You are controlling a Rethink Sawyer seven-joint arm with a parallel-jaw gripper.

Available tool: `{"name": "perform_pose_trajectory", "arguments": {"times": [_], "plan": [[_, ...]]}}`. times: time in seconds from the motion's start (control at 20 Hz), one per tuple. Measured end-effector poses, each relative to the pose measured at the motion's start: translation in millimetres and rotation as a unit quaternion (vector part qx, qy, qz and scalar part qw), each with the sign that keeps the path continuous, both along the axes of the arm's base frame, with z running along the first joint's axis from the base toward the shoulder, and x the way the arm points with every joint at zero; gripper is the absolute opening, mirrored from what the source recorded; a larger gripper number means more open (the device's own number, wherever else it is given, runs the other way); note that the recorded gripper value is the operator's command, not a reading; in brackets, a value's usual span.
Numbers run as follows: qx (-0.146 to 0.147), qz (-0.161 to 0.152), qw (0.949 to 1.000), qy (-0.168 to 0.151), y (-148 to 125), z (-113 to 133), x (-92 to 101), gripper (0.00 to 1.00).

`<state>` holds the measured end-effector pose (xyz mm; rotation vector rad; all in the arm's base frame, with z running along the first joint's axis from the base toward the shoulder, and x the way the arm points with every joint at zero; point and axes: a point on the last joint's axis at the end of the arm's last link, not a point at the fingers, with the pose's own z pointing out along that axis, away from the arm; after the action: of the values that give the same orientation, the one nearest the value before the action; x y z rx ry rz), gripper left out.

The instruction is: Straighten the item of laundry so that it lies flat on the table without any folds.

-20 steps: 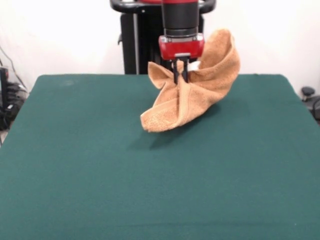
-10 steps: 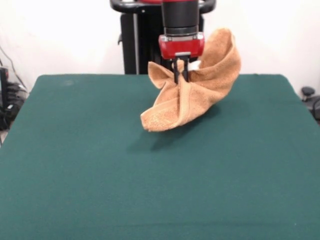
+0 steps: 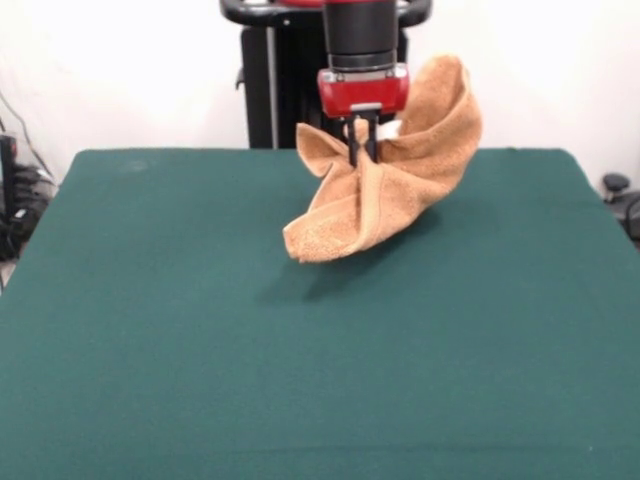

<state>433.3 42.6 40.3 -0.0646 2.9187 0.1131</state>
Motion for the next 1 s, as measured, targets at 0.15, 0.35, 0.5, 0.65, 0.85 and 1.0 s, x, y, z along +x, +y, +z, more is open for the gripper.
{"name": "perform_pose_trajectory", "arguments": {"times": [0.15, 0.35, 0.5, 0.65, 0.85, 1.0], "plan": [[-0.001, 0.001, 1.0000, 0.001, -1.8, -0.3, -2.3, 0.00], [-0.001, 0.007, 1.0000, 0.003, -2.5, -0.8, -6.4, 0.00], [0.002, 0.013, 0.9999, 0.000, -2.2, -0.9, -8.5, 0.00], [0.004, 0.016, 0.9999, -0.003, -1.8, -0.7, -9.0, 0.00], [0.008, 0.025, 0.9996, -0.009, -0.3, -0.8, -8.9, 0.00], [0.010, 0.031, 0.9994, -0.012, 0.1, -0.9, -8.9, 0.00]]}}
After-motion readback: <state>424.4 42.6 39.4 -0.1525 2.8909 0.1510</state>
